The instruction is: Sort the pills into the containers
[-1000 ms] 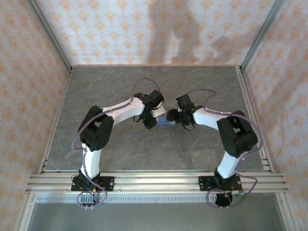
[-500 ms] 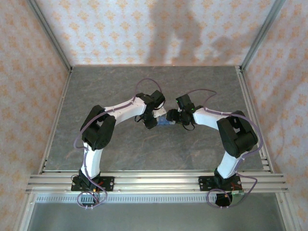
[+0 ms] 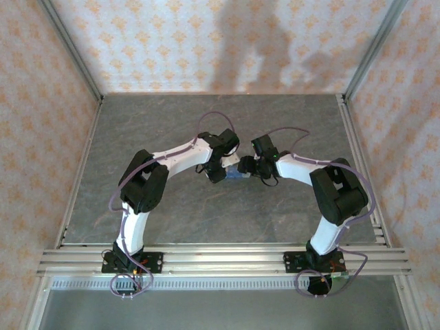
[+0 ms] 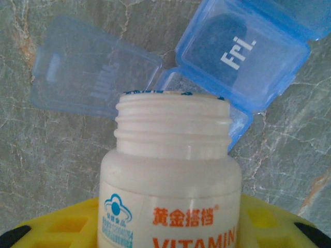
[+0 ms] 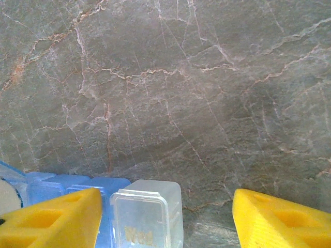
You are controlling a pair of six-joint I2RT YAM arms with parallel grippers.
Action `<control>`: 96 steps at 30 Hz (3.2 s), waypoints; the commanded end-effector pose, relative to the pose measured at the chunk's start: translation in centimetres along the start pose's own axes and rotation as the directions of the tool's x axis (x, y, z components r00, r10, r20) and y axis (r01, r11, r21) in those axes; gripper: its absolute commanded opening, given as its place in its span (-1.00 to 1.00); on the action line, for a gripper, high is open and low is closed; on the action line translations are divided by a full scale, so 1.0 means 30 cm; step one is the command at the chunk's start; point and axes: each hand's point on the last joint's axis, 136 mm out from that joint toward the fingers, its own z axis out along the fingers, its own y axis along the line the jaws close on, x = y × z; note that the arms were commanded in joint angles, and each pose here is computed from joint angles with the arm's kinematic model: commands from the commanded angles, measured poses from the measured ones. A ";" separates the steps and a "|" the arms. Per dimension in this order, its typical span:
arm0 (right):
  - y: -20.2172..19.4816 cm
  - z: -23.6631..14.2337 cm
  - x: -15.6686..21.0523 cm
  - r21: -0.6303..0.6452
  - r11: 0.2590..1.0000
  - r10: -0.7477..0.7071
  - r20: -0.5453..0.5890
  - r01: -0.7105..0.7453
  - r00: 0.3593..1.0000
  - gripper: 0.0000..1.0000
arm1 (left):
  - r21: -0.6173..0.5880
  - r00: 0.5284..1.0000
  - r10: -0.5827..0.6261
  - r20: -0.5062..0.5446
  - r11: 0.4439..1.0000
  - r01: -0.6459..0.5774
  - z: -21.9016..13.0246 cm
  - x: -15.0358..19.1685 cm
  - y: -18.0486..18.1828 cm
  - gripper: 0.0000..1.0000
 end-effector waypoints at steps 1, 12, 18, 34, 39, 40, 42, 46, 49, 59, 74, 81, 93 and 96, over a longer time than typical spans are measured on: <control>-0.035 0.037 0.060 0.030 1.000 0.008 -0.051 -0.006 0.999 0.33 | -0.021 0.998 0.042 -0.052 0.999 -0.044 0.000 0.022 0.005 -1.00; -0.035 0.042 0.063 0.029 1.000 0.010 -0.056 -0.009 0.998 0.33 | -0.023 0.996 0.056 -0.071 0.998 -0.058 -0.001 0.034 0.006 -1.00; -0.034 0.042 0.061 0.028 1.000 0.011 -0.053 -0.009 0.999 0.33 | -0.029 0.995 0.065 -0.080 0.997 -0.068 -0.004 0.040 0.007 -1.00; -0.037 0.046 0.067 0.030 0.999 0.016 -0.060 -0.015 0.998 0.33 | -0.054 0.991 0.093 -0.093 0.994 -0.099 -0.023 0.042 0.007 -1.00; -0.036 0.047 0.067 0.027 1.000 0.017 -0.060 -0.016 0.998 0.33 | -0.063 0.990 0.099 -0.101 0.992 -0.105 -0.021 0.043 0.009 -1.00; -0.037 0.047 0.067 0.028 0.999 0.018 -0.060 -0.016 0.998 0.33 | -0.064 0.990 0.100 -0.104 0.992 -0.107 -0.022 0.043 0.009 -1.00; -0.036 0.047 0.068 0.028 0.999 0.017 -0.061 -0.015 0.998 0.33 | -0.067 0.989 0.104 -0.104 0.991 -0.112 -0.023 0.040 0.010 -1.00; -0.039 0.048 0.071 0.030 0.999 0.018 -0.063 -0.016 0.998 0.33 | -0.072 0.987 0.116 -0.112 0.990 -0.125 -0.025 0.035 0.008 -1.00; -0.039 0.048 0.072 0.031 0.999 0.017 -0.064 -0.015 0.998 0.33 | -0.074 0.985 0.125 -0.118 0.988 -0.135 -0.024 0.031 0.005 -1.00; -0.040 0.048 0.073 0.030 0.999 0.015 -0.064 -0.013 0.998 0.33 | -0.071 0.982 0.138 -0.132 0.986 -0.148 -0.015 0.031 -0.006 -1.00; -0.044 0.053 0.078 0.033 0.999 0.019 -0.068 -0.017 0.997 0.33 | -0.105 0.983 0.140 -0.122 0.983 -0.153 -0.042 0.030 0.013 -1.00; -0.046 0.054 0.082 0.033 0.999 0.022 -0.071 -0.019 0.997 0.33 | -0.107 0.981 0.153 -0.120 0.980 -0.166 -0.062 0.025 0.018 -1.00; -0.045 0.052 0.081 0.033 0.999 0.023 -0.070 -0.020 0.997 0.33 | -0.111 0.976 0.172 -0.132 0.976 -0.187 -0.071 0.024 0.026 -1.00; -0.045 0.050 0.080 0.032 0.999 0.024 -0.069 -0.022 0.997 0.33 | -0.109 0.976 0.174 -0.134 0.976 -0.189 -0.069 0.024 0.025 -1.00</control>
